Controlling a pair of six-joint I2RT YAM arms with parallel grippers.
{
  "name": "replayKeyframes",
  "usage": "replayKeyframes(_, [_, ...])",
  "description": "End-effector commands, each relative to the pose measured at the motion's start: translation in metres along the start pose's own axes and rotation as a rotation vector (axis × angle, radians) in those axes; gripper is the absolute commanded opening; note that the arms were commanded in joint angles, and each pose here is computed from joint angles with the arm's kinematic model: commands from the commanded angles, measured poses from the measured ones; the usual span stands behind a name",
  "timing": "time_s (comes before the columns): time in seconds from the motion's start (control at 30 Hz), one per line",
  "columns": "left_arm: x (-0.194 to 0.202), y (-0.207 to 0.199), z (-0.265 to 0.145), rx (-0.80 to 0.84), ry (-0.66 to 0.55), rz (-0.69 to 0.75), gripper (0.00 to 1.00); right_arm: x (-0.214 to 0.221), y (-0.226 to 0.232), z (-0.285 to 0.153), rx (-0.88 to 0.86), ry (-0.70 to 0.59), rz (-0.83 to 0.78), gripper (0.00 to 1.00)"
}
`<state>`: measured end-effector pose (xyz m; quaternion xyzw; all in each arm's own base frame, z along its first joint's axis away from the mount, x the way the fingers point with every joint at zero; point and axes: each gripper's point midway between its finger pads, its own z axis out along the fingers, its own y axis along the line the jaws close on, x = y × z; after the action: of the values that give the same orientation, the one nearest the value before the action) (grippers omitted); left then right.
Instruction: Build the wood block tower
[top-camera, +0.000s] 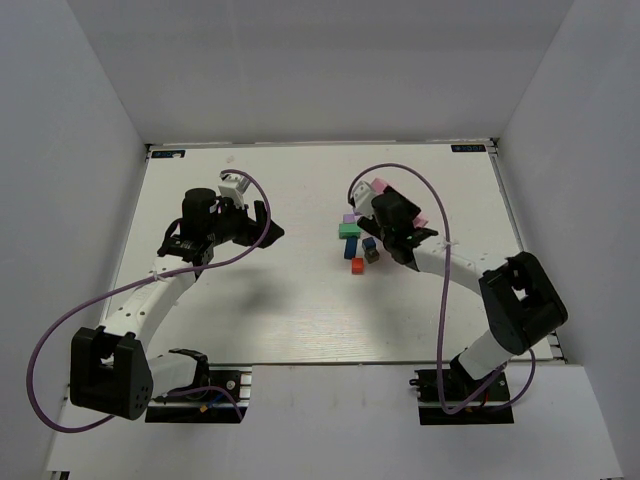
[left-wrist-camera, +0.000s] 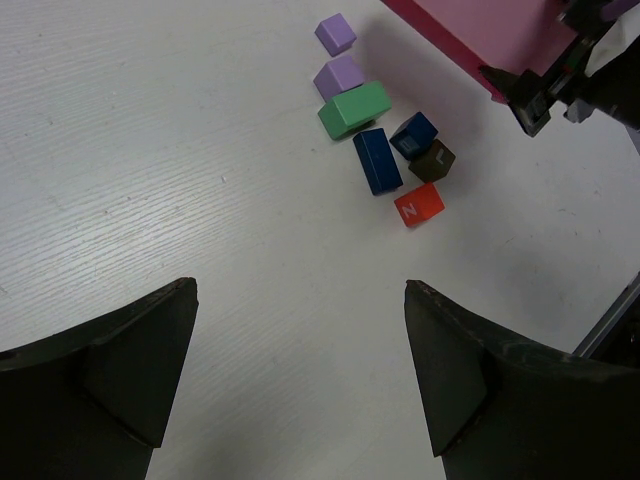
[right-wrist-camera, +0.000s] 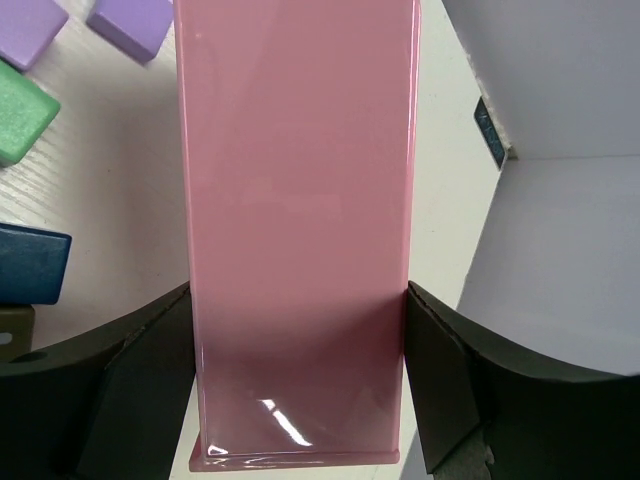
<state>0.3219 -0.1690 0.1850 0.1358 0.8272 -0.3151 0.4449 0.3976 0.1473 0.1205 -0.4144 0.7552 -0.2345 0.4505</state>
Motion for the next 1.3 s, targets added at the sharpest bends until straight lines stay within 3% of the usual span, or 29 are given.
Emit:
replayKeyframes(0.0, [-0.011,-0.005,-0.001,0.023,-0.027,0.024,0.94,-0.022,-0.041,-0.013,0.031,-0.065,0.191,0.00])
replayKeyframes(0.33, [-0.014,-0.011,-0.005,0.044,-0.039,0.034,0.94,0.008,-0.065,-0.016,-0.117,-0.036,0.431,0.00])
replayKeyframes(0.67, [-0.017,-0.018,-0.006,0.064,-0.048,0.037,0.94,0.083,-0.110,0.000,-0.260,0.047,0.832,0.00])
replayKeyframes(1.0, [-0.016,-0.020,-0.006,0.073,-0.046,0.038,0.94,0.110,-0.099,0.017,-0.534,0.052,1.095,0.00])
replayKeyframes(1.27, [-0.014,-0.018,-0.004,0.072,-0.038,0.033,0.94,0.113,-0.088,0.027,-0.689,0.015,1.193,0.00])
